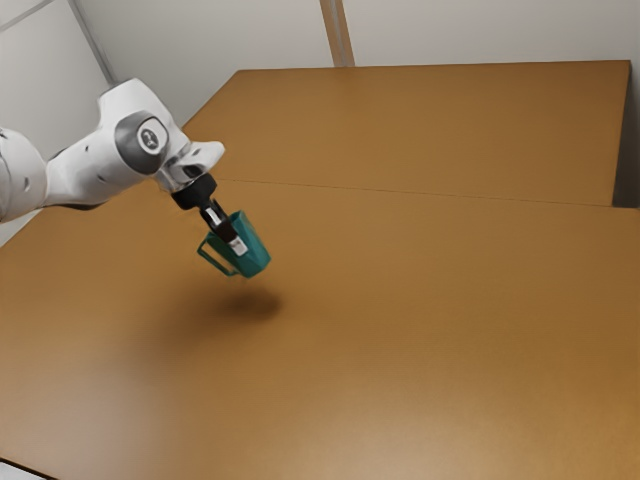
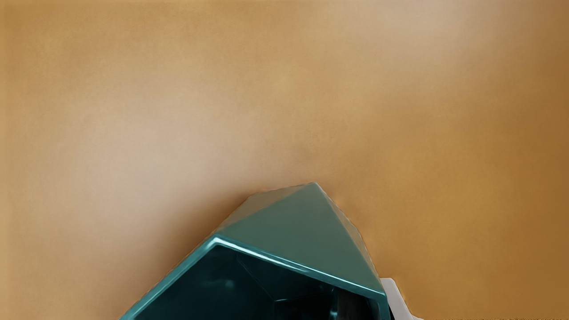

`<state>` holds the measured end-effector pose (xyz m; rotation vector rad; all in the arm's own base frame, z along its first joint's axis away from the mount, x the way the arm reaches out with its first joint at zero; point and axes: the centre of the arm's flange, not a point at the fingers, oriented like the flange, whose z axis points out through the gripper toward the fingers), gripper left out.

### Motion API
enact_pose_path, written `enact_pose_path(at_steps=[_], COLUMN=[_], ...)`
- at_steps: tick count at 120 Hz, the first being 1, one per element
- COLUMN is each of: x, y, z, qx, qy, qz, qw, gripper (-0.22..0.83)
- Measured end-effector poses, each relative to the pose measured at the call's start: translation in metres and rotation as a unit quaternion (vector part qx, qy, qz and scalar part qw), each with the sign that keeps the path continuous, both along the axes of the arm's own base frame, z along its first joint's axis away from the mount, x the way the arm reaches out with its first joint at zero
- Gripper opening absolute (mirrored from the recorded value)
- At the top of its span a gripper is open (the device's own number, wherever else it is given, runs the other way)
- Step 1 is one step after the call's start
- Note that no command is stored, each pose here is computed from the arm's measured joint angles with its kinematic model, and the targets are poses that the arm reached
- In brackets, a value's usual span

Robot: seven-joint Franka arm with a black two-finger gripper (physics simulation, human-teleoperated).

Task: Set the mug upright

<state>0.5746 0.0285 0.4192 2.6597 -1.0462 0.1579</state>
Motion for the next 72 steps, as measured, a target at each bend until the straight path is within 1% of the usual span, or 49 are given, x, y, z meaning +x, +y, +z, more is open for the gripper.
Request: enact_pose_path(at_steps=[8,13,20,43,51,63,72], x=[0.004,0.002,-0.01,-0.054,-0.063,-0.072,-0.077], y=[-0.016,-0.028,-0.045,-0.092,-0.09,-0.062,-0.058], z=[0.002,0.005,0.005,-0.025,-0.031,-0.033,-0.032], qx=[0.038,0.061,0.086,0.135,0.143,0.154,0.159], qy=[-0.018,-0.031,-0.044,-0.072,-0.084,-0.096,-0.105], qz=[-0.024,-0.041,-0.062,-0.114,-0.111,-0.081,-0.072], qw=[0.999,0.997,0.993,0.982,0.98,0.98,0.979], gripper=[-0.14,-0.14,-0.14,-0.14,-0.14,-0.15,-0.15])
